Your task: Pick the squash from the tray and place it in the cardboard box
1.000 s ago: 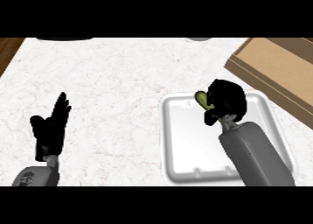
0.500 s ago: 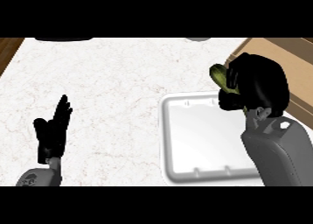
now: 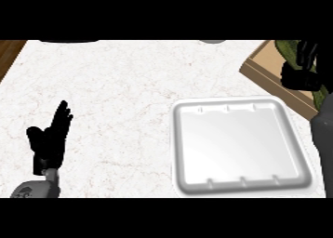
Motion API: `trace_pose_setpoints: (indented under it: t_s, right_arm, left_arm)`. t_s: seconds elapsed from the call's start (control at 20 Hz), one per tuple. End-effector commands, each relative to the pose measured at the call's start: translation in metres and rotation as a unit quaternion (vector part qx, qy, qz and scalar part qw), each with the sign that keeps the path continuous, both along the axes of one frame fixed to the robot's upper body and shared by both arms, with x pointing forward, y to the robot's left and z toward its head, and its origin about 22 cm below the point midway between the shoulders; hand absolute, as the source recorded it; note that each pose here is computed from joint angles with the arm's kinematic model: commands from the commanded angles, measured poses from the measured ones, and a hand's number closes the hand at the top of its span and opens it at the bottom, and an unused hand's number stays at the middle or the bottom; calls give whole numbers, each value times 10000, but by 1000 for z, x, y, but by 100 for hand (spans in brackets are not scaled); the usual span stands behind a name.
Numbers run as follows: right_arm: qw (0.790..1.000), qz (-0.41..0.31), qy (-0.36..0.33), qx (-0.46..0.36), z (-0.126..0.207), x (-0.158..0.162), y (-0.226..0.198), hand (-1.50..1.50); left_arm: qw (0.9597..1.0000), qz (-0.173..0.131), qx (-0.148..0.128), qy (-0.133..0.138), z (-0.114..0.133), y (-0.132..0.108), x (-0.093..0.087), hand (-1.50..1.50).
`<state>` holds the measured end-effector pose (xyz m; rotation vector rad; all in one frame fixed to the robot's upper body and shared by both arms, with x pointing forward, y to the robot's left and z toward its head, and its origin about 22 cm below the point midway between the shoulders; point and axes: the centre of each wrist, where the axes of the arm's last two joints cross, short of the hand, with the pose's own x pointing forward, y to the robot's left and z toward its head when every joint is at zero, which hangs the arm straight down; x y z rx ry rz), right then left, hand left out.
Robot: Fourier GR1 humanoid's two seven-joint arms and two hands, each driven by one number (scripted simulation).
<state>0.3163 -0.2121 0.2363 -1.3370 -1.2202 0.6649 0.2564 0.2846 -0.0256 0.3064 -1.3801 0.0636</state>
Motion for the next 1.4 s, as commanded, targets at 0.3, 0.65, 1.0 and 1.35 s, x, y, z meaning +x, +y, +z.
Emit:
trace_pose_setpoints:
  t_s: [0.3, 0.65, 1.0, 1.35]
  right_arm:
    - [9989, -170, -382, 223, -3, 43, -86, 150]
    - [9975, -212, -443, 501, -24, 78, -153, 150]
    - [9983, -561, -132, -53, -75, 94, -184, 150]
    - [9869, -728, -151, 1433, -95, 84, -226, -150]
  left_arm:
    - [10000, -68, -22, -41, -7, -3, 13, 0]
    - [10000, -48, -36, -29, 1, -10, 12, 0]
    - [9998, -176, -24, -115, 3, -15, 23, 0]
    - [9995, -297, -91, -100, 1, -32, 20, 0]
